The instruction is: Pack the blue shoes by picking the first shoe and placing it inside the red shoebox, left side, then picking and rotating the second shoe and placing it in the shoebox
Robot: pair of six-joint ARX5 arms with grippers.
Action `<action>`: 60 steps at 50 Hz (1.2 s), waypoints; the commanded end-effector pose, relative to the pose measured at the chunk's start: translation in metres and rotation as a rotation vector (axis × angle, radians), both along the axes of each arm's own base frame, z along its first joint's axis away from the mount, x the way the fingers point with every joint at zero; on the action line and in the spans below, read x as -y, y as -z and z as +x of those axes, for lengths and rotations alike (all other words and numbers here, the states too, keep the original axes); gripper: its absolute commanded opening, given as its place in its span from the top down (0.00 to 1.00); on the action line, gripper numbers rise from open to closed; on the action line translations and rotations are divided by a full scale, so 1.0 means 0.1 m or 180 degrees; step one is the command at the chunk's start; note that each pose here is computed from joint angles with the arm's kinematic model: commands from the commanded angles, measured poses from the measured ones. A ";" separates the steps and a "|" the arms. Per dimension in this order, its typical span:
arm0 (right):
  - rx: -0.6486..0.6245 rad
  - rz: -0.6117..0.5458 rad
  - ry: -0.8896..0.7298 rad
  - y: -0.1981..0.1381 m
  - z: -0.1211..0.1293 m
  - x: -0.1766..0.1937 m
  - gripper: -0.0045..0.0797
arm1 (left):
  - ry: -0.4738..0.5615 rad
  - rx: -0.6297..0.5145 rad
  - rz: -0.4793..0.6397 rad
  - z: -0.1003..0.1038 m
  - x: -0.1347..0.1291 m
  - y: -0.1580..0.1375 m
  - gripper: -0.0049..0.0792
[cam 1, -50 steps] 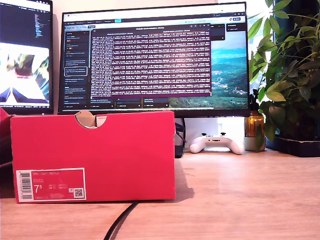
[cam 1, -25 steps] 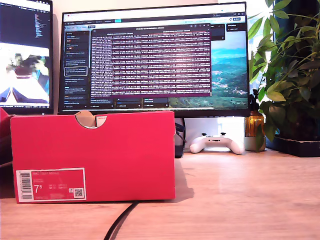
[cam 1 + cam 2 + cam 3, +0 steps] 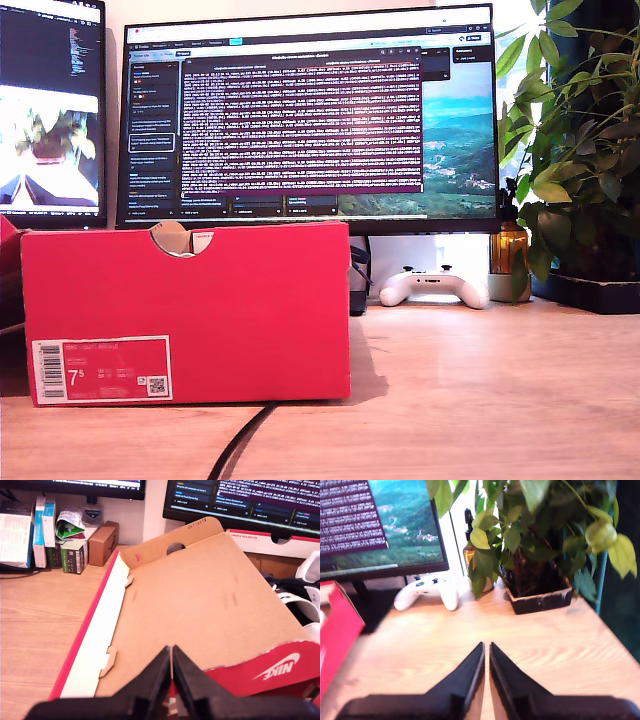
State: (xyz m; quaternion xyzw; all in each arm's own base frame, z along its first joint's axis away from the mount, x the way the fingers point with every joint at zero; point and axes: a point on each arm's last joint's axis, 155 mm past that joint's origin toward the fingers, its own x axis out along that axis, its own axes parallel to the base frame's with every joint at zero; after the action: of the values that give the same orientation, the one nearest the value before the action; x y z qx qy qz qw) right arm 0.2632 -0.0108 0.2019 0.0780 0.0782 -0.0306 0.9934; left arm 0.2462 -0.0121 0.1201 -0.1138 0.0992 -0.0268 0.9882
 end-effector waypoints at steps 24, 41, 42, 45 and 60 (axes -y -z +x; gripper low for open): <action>-0.0025 0.0004 0.0020 0.31 -0.19 0.03 0.95 | -0.0011 -0.0089 0.0022 0.00 -0.01 0.17 0.97; -0.0086 -0.0056 -0.0154 0.68 -0.20 -0.07 0.95 | -0.0011 -0.0089 0.0022 0.00 -0.01 0.17 0.97; -0.0104 -0.0060 -0.0162 0.70 -0.20 -0.08 0.95 | -0.0011 -0.0089 0.0022 0.00 -0.01 0.17 0.97; -0.0156 -0.0089 -0.0204 0.79 -0.19 -0.10 0.95 | -0.0011 -0.0089 0.0022 0.00 -0.01 0.17 0.97; -0.0156 -0.0202 -0.0436 0.82 -0.19 -0.26 0.95 | -0.0011 -0.0089 0.0022 0.00 -0.01 0.17 0.97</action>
State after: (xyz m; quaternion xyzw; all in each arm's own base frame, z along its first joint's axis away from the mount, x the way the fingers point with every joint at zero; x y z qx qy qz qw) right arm 0.2439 0.0126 0.1188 0.0407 0.1116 0.0269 0.9926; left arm 0.2462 -0.0121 0.1203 -0.1138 0.0988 -0.0269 0.9882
